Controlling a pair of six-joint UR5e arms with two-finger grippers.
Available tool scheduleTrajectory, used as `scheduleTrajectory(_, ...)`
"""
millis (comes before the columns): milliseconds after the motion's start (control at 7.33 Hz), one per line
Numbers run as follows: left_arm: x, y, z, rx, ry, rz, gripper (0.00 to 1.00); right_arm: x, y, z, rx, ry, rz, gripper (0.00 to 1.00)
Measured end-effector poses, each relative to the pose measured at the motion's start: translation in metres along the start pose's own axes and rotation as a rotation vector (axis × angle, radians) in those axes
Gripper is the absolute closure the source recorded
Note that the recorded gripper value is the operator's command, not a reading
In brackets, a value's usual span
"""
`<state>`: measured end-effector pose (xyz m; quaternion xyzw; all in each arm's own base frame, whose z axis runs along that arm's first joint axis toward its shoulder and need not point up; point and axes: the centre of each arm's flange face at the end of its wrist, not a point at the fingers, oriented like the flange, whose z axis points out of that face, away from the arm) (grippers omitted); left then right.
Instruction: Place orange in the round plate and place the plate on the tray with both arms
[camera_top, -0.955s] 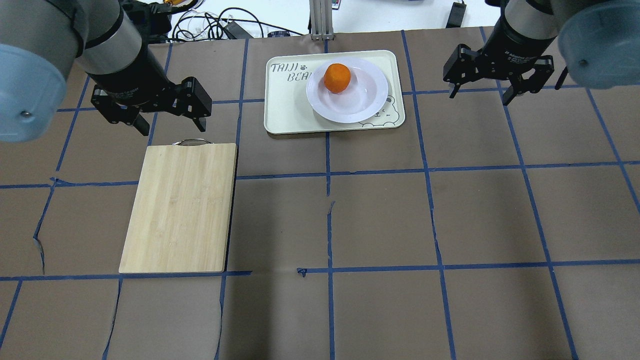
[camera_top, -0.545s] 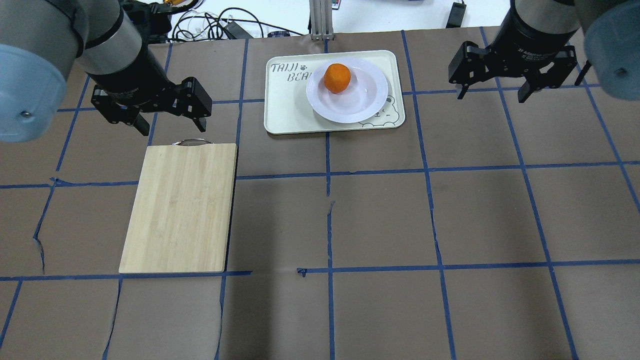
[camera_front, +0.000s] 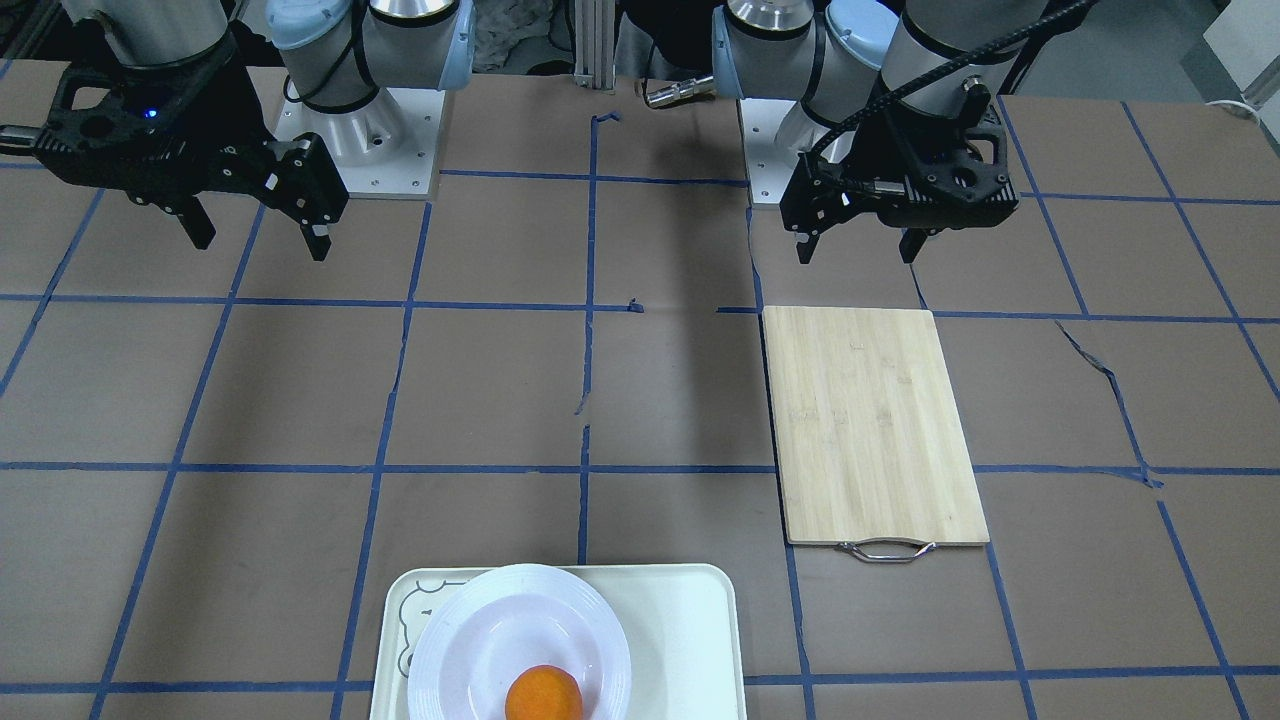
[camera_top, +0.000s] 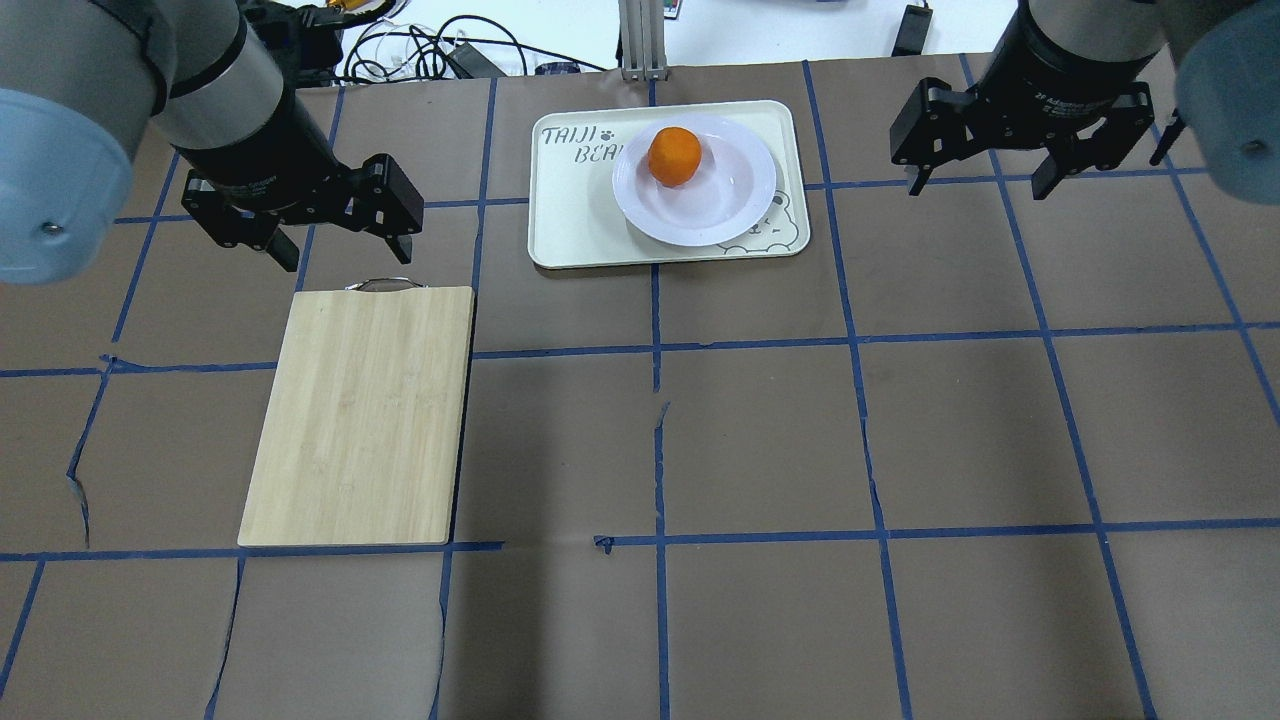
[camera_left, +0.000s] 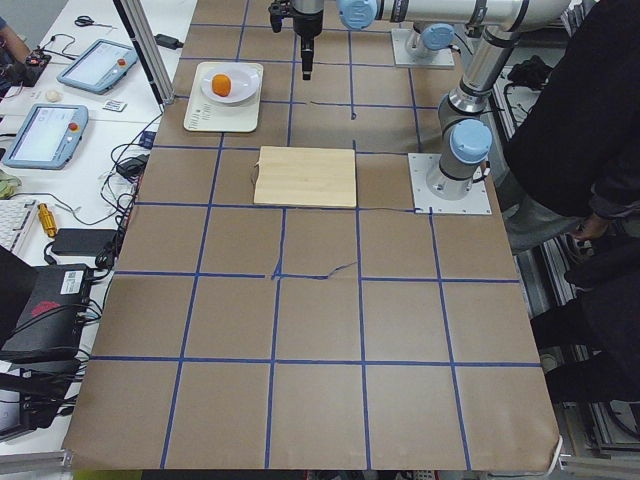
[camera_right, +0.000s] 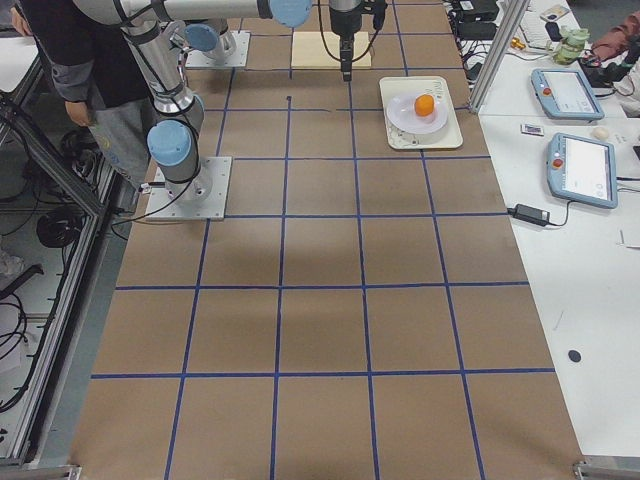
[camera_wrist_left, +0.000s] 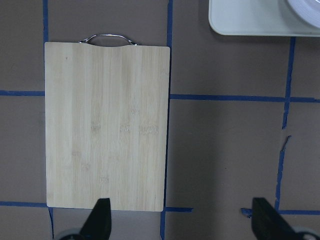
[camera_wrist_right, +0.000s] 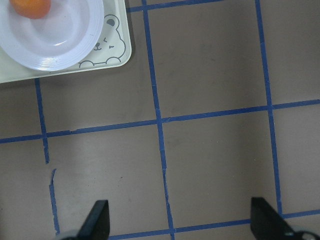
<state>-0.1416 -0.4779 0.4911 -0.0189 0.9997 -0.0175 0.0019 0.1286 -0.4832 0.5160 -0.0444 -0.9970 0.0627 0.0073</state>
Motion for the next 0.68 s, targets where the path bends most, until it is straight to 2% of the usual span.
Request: scheduleTrajectory(682,0.0,-0.0001,-0.0005,0.001,0.0,0.0,0.0,-0.0031,0.0015,0.0025,-0.009,-0.021,-0.003,0.0)
